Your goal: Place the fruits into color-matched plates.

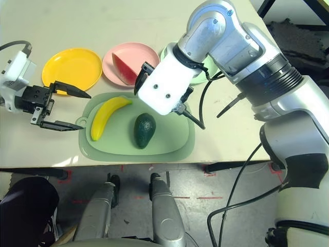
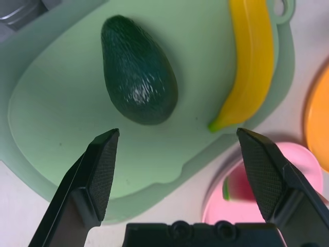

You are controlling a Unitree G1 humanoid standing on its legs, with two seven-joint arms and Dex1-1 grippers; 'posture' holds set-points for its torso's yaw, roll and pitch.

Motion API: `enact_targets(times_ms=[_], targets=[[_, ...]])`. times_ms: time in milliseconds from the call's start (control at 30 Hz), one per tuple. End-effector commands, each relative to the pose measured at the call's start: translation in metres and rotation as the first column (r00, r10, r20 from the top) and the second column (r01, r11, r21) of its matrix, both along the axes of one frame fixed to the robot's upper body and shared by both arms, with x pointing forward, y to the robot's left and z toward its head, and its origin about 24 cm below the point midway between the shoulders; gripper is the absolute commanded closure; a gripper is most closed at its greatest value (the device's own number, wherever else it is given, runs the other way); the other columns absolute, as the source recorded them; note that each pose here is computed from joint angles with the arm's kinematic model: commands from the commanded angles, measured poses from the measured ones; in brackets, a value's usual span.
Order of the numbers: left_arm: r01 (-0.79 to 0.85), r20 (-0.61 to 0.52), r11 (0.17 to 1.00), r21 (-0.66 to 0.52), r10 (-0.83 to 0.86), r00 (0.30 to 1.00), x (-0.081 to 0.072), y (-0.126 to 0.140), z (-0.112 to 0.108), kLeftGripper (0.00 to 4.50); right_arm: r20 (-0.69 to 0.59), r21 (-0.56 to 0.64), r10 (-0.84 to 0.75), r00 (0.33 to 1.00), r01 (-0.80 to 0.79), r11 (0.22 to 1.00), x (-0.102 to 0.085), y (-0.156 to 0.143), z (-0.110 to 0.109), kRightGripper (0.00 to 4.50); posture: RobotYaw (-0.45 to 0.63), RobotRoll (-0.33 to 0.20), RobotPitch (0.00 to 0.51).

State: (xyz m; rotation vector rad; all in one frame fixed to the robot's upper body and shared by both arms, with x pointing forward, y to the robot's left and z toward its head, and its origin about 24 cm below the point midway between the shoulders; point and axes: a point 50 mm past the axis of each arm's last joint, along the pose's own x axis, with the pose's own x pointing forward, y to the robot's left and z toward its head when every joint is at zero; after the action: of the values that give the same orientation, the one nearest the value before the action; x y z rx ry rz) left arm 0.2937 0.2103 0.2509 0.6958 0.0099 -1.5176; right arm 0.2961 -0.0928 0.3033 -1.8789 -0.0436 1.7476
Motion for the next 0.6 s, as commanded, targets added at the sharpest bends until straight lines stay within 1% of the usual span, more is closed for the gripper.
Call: enact_targets(times_ms=[33, 233, 600], targets=[[0.017, -0.002, 1.0, 0.022, -0.017, 1.0, 0.0, -0.003, -0.001, 0.0, -0.009, -0.035, 0.03, 0.999, -0.031, 0.999, -0.006, 0.003, -0.008, 0.04, -0.15, 0.0, 0.329], [0.017, -0.007, 1.0, 0.024, -0.017, 1.0, 0.0, -0.003, -0.002, 0.0, -0.019, -0.037, 0.024, 1.0, -0.025, 0.999, -0.012, 0.006, -0.016, 0.04, -0.15, 0.0, 0.334], [0.025, -0.007, 1.0, 0.013, -0.025, 1.0, -0.001, -0.006, -0.002, 0.0, -0.044, -0.042, 0.039, 0.998, -0.041, 0.998, -0.015, 0.014, -0.033, 0.04, -0.14, 0.0, 0.338]])
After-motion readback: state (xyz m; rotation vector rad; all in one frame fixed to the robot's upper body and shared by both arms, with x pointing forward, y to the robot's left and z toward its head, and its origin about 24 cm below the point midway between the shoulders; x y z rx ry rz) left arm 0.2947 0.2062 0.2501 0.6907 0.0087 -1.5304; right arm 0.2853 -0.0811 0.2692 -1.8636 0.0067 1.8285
